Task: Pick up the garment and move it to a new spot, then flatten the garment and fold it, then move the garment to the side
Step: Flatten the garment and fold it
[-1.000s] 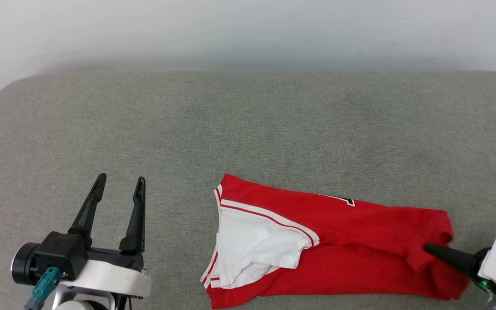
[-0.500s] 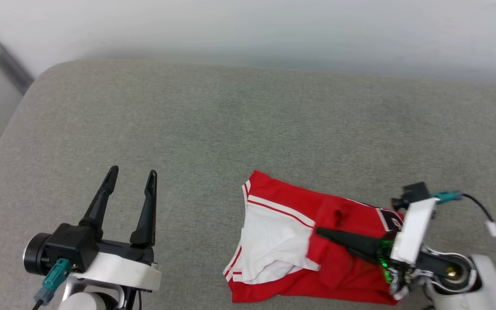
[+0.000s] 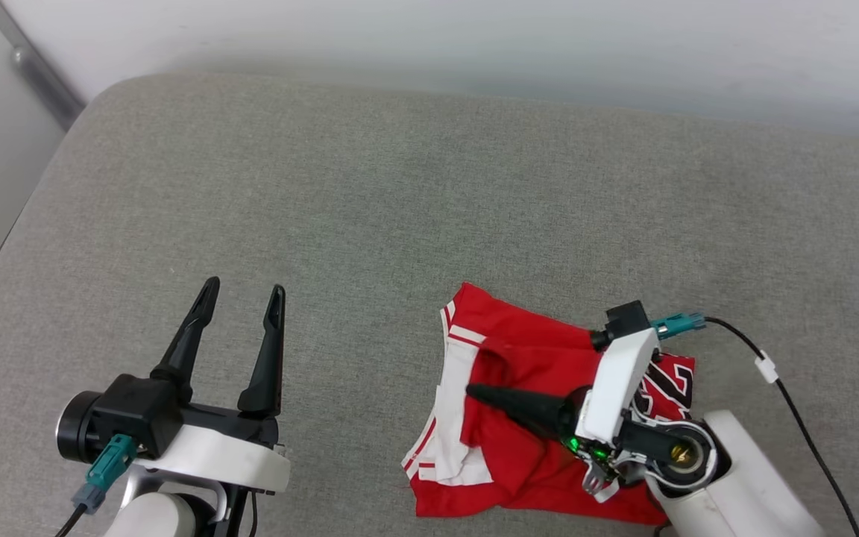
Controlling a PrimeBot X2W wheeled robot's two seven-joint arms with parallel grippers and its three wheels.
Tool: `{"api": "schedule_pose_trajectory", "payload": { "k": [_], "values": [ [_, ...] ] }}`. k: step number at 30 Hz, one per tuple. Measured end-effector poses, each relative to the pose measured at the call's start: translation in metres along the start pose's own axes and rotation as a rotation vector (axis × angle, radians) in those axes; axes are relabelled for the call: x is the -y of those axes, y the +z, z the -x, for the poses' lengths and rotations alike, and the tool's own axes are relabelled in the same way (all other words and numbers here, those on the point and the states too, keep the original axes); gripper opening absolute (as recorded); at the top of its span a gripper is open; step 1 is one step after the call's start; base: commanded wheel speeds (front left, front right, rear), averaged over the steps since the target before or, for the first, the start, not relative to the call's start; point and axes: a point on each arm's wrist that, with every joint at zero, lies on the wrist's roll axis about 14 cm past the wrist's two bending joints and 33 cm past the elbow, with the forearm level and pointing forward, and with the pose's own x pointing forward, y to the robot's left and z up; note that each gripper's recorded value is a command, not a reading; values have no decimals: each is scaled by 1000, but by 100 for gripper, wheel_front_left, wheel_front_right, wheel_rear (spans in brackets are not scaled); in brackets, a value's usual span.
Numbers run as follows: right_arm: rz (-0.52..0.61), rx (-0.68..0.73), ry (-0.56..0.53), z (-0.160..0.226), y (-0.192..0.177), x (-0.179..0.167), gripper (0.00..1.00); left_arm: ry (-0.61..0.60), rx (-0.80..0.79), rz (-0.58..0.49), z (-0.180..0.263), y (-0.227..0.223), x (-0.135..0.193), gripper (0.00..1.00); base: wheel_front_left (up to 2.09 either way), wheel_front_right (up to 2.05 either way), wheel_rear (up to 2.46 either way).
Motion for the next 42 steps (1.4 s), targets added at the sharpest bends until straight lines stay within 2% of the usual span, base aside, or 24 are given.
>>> {"api": "schedule_pose_trajectory", "payload": {
  "k": [4, 8, 13, 16, 20, 21, 26, 30, 37, 42],
  "values": [
    [4, 23, 24, -2, 2, -8, 100, -6, -10, 10, -3, -5, 2, 100, 0, 0, 0],
    [75, 62, 46, 0, 10, -24, 100, -27, -16, 16, -7, -9, 7, 100, 0, 0, 0],
    [302, 195, 18, 18, 32, -42, 100, -43, -8, 20, -10, -7, 13, 100, 0, 0, 0],
    [523, 345, -127, 45, 62, -26, 100, -51, -2, 21, -12, -6, 17, 100, 0, 0, 0],
    [755, 498, -330, 87, 94, -1, 100, -53, -6, 26, -10, -7, 20, 100, 0, 0, 0],
    [782, 526, -371, 97, 99, 5, 100, -52, -11, 27, -9, -9, 20, 100, 0, 0, 0],
    [848, 659, -534, 145, 111, 29, 100, -49, -19, 28, -9, -12, 20, 100, 0, 0, 0],
    [912, 789, -606, 181, 114, 26, 100, -43, -20, 23, -5, -12, 19, 100, 0, 0, 0],
    [1036, 1037, -630, 231, 107, -9, 100, -22, -27, 20, 4, -14, 16, 100, 0, 0, 0],
    [1065, 1080, -636, 241, 85, -21, 100, -7, -36, 23, 14, -16, 14, 100, 0, 0, 0]
  ]
}}
